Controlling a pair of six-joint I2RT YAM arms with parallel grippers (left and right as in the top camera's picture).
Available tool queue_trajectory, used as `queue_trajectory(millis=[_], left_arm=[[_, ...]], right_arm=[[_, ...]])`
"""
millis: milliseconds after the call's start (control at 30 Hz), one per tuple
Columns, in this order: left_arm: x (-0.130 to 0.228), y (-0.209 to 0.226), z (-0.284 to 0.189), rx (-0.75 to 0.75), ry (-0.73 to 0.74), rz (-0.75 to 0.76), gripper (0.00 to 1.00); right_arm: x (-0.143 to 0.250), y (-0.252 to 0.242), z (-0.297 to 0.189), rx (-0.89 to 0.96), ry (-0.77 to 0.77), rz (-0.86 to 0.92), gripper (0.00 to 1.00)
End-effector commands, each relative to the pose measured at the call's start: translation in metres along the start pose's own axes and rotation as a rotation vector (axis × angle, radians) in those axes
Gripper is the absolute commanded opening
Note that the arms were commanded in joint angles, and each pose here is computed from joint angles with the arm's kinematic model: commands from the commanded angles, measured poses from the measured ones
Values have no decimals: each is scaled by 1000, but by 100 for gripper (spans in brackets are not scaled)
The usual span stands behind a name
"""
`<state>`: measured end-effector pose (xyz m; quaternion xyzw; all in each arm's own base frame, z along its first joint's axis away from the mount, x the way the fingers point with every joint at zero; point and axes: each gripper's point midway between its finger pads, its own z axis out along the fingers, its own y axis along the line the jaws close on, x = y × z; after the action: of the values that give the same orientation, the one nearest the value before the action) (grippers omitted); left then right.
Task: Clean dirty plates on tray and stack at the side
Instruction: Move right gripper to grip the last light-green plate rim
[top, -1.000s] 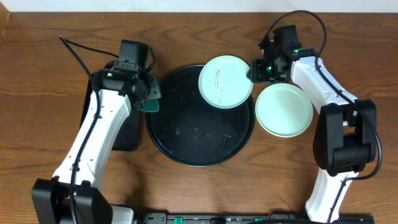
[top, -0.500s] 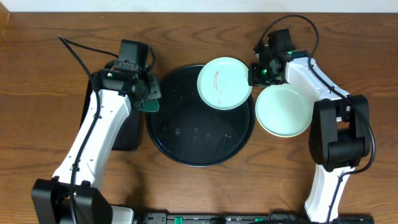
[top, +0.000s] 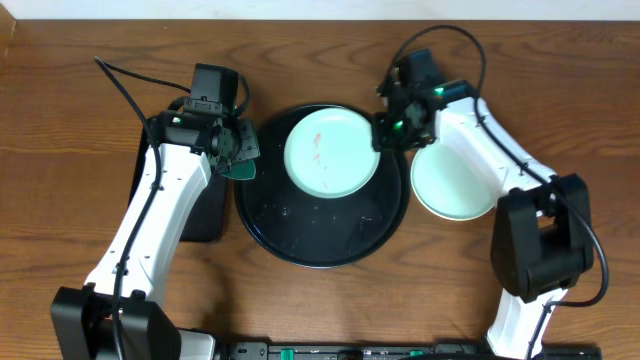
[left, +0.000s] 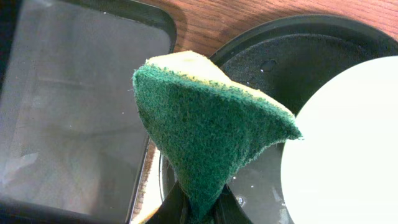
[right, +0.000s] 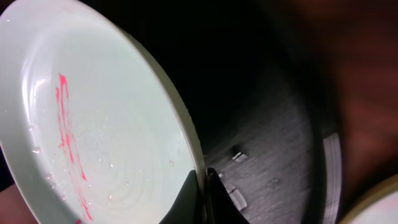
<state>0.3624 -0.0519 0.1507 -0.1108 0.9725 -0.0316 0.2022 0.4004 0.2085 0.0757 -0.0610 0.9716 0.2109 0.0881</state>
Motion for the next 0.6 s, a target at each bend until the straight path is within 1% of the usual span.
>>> queue_trajectory(millis=[0,100,200,467,567], left_arm=[[-4,-2,-1,6,-7,-7,8],[-4,-2,0,4,-3,-7,7],[-4,-2,0,5,-4,-7,7],[-3,-3,0,12,-1,-6,7],[-3,-4,0,15,1,-6,8]], right_arm=[[19,16,8,-11,62,72,1],[35,18,22,4,111,94,1],[41,10,30,54,116,114,1],[34,-7,37,136,66,85,2],[35,-9,41,138,75,75,20]])
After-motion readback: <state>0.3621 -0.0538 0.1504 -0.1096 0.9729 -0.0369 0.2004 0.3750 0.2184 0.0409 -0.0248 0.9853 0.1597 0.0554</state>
